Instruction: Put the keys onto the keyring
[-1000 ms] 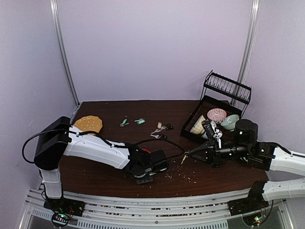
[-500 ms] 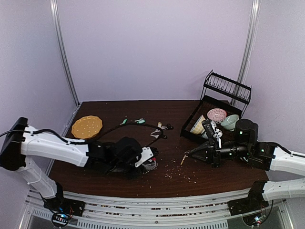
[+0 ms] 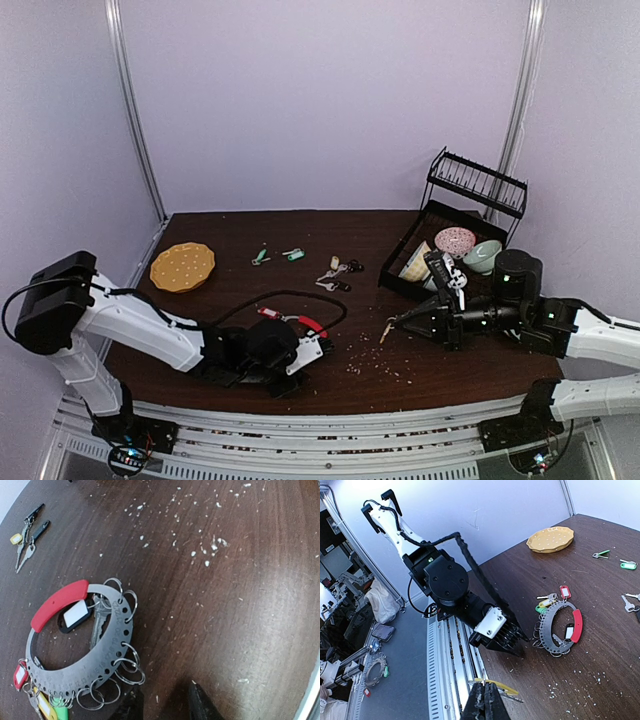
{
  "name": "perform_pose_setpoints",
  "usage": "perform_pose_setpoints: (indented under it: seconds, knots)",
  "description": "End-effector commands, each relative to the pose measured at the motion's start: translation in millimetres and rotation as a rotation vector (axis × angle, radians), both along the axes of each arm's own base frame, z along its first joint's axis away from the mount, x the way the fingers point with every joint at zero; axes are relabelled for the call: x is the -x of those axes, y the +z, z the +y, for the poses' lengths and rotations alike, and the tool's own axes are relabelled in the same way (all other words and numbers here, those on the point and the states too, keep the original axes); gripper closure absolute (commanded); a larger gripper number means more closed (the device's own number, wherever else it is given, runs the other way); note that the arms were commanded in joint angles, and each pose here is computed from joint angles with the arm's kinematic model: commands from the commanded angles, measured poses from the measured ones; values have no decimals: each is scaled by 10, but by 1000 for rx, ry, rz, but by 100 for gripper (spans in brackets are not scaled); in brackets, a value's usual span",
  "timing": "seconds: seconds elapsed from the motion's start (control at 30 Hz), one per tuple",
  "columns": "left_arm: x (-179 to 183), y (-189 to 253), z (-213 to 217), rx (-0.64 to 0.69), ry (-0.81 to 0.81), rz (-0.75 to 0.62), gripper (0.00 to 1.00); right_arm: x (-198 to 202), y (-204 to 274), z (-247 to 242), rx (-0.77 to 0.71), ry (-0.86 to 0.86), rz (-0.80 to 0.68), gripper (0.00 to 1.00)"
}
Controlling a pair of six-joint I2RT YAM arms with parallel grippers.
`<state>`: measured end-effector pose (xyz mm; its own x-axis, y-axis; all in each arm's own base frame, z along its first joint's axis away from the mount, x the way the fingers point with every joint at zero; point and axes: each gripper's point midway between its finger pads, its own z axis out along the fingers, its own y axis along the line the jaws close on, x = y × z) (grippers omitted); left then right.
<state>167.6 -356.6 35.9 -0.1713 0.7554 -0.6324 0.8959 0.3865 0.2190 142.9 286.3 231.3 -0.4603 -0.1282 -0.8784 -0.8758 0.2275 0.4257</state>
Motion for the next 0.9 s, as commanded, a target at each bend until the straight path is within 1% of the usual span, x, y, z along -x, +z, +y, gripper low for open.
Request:
perform_pose_setpoints:
  seconds: [0.0,0.13,0.23,0.33,0.4,0.53,0.7,0.77,0.87]
  knots:
    - [-162,35,-172,18,45,-45,69,7,18,-8,-12,1,-7,100]
    - [-288,-45,-101,-24,131,-71,72,3,7,-4,-10,2,-9,100]
    - [-316,-98,-110,-36,166,-60,73,-5,7,7,-6,6,-12,100]
    - [-363,-178,-60,-79,196,-73,80,-7,14,14,-3,9,-15,100]
    - [-355,-209,-29,-99,191,-73,82,-7,15,12,0,9,-16,100]
    - [-339,-208,63,-118,199,-73,78,-11,13,9,1,5,-18,100]
    - [-361,-244,156,-146,222,-89,78,-15,17,15,-5,6,-18,100]
    - [-378,-241,136,-148,224,-95,83,-14,21,17,-5,7,-18,100]
    - [-399,-213,140,-147,230,-108,95,-11,23,10,-3,5,-15,100]
